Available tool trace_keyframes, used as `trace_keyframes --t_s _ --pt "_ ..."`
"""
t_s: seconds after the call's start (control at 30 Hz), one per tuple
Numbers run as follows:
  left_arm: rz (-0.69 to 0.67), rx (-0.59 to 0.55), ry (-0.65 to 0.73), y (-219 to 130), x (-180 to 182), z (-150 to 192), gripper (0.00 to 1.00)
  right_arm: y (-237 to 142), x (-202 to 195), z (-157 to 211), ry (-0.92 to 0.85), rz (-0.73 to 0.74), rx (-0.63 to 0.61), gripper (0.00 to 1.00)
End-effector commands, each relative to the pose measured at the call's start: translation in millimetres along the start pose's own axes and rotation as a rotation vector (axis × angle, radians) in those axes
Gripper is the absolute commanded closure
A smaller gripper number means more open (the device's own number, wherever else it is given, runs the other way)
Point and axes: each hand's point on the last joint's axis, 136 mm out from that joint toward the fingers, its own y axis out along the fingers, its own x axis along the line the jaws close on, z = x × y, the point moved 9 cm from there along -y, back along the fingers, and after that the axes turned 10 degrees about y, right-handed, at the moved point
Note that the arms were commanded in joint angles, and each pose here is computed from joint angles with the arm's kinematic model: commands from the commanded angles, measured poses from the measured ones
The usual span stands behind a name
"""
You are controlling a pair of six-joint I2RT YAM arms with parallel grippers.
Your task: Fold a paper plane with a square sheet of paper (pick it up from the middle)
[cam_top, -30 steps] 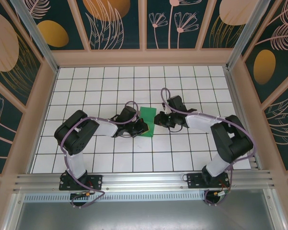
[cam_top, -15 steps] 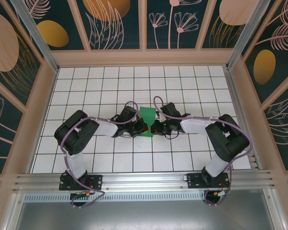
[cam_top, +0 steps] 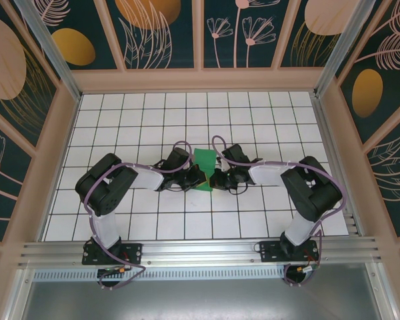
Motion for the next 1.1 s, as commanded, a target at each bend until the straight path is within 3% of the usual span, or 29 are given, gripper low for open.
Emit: trace_keyframes --t_s 0.0,0.2,0.73,1.07 --pt "-0.154 0.018 -0.07 1 30 14 1.0 -4 6 2 -0.025 -0.025 0.001 0.92" --pt "-0.153 0.02 -0.07 1 30 14 1.0 -13 14 8 -0.061 -0.071 0.003 0.92" --pt "-0.154 0.02 -0.073 1 31 15 1.0 9 -13 13 -0.006 0.054 0.051 0.92" --pt "-0.15 0.021 -0.073 0 32 16 1.0 -8 8 9 -0.032 -0.03 0.023 0.92"
